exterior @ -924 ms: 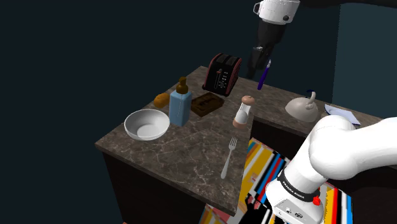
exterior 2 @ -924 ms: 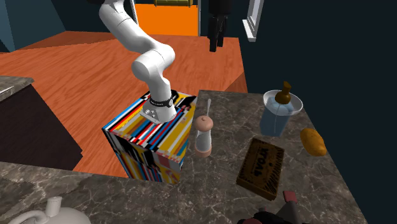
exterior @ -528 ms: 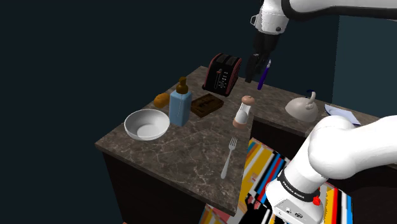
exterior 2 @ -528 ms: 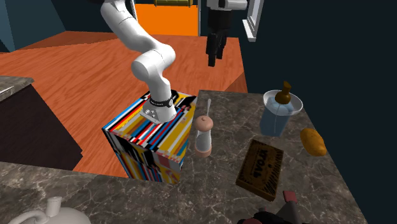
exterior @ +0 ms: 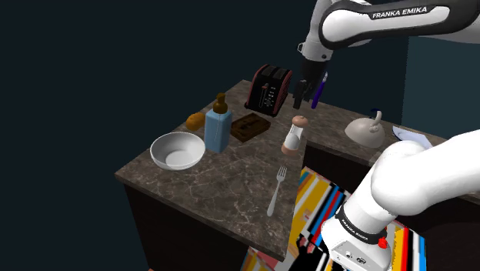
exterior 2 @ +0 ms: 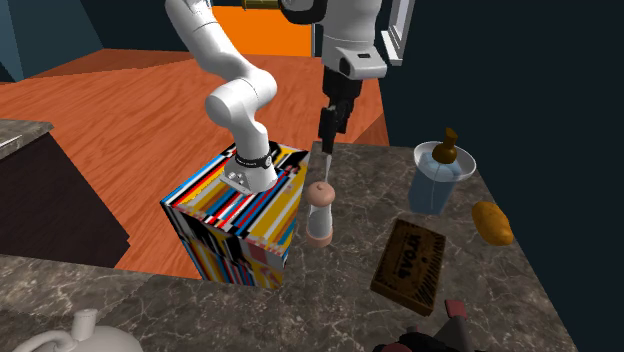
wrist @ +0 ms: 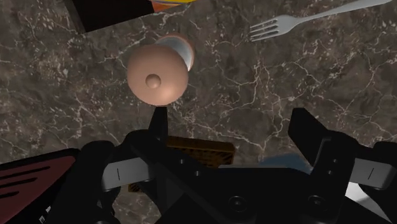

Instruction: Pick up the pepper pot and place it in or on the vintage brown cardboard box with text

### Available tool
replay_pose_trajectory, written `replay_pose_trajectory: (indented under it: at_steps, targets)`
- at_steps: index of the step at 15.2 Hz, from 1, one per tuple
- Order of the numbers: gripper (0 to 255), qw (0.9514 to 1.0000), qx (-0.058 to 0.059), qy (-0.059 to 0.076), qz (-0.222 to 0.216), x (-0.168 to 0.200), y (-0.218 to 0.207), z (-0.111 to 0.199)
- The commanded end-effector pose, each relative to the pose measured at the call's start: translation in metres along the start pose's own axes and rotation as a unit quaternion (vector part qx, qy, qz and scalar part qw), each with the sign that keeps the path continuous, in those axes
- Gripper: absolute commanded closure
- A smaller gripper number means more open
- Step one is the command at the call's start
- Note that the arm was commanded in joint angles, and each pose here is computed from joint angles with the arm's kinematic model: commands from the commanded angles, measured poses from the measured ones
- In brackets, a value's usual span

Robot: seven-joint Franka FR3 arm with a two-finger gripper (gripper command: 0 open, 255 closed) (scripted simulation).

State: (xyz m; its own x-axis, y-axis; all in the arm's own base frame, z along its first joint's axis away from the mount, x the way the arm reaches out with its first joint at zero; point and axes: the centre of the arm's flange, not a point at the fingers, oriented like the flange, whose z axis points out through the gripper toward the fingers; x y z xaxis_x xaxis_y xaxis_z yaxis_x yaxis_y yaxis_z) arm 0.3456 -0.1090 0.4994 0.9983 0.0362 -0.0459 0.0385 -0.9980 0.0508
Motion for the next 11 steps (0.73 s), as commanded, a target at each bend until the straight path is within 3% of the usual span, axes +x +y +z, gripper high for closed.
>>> replay_pose_trajectory:
  at_steps: [1, 6, 11]
  targets:
    - [0, 1.0, 0.007, -0.006, 0.002, 0.006, 0.022, 0.016]
    - [0, 0.9994, 0.026, -0.02, 0.009, 0.022, 0.072, 0.064]
    - [0, 0.9994, 0.027, -0.021, 0.01, 0.022, 0.075, 0.089]
